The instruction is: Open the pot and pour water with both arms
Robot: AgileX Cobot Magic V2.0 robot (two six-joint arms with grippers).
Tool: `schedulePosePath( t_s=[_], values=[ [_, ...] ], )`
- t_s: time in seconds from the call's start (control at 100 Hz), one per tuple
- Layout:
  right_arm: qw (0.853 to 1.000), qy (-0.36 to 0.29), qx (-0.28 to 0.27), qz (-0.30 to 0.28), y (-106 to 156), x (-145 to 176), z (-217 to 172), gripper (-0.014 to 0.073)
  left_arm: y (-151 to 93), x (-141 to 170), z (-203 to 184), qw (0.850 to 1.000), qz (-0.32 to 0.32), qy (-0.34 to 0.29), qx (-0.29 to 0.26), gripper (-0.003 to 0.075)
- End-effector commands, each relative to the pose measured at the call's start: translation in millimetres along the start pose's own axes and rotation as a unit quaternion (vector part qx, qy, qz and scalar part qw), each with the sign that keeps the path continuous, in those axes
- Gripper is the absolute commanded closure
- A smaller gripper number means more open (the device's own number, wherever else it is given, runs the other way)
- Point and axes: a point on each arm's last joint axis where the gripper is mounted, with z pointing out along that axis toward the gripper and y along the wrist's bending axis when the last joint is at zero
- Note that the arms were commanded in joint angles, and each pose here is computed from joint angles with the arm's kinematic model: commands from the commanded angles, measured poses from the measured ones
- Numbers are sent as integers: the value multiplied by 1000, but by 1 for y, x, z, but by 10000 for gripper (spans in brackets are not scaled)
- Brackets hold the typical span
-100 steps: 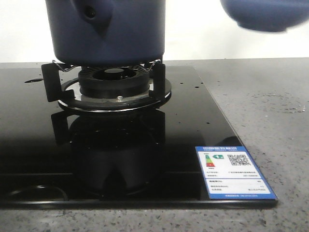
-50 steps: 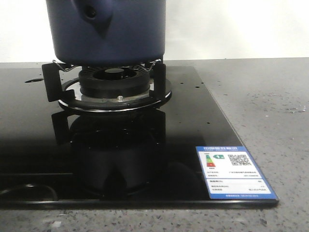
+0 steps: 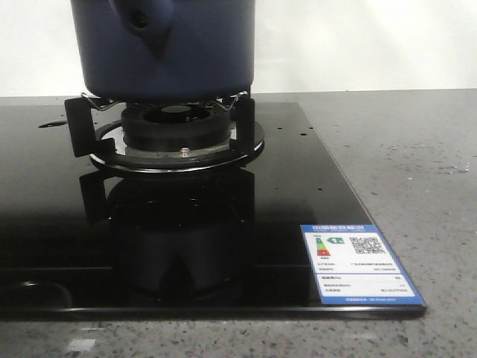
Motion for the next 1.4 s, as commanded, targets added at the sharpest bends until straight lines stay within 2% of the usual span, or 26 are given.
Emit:
schedulePosePath(
  t_s=[0.0, 0.23, 0.51, 0.71, 0.96, 1.09, 1.31, 1.39],
  values=[
    [994, -107, 5, -19, 12, -24, -32, 636, 1, -24, -10, 997, -3, -71, -11, 321],
    [983, -173, 34, -43, 13, -20, -31, 636, 1, -24, -10, 997, -3, -71, -11, 321],
    [958, -268, 81, -69, 20, -5, -37, 636, 1, -24, -10, 997, -3, -71, -11, 321],
    [931, -337, 121, -64, 20, 10, -40, 637, 1, -24, -10, 997, -3, -71, -11, 321],
    [904, -392, 156, -72, 19, 28, -37, 638, 1, -24, -10, 997, -3, -71, -11, 321],
    [891, -415, 166, -75, 22, 37, -33, 638, 1, -24, -10, 997, -3, -71, -11, 321],
    [857, -476, 181, -81, 30, 45, -35, 638, 1, -24, -10, 997, -3, -71, -11, 321],
    [849, -488, 183, -87, 33, 44, -36, 638, 1, -24, -10, 997, -3, -71, -11, 321]
  ],
)
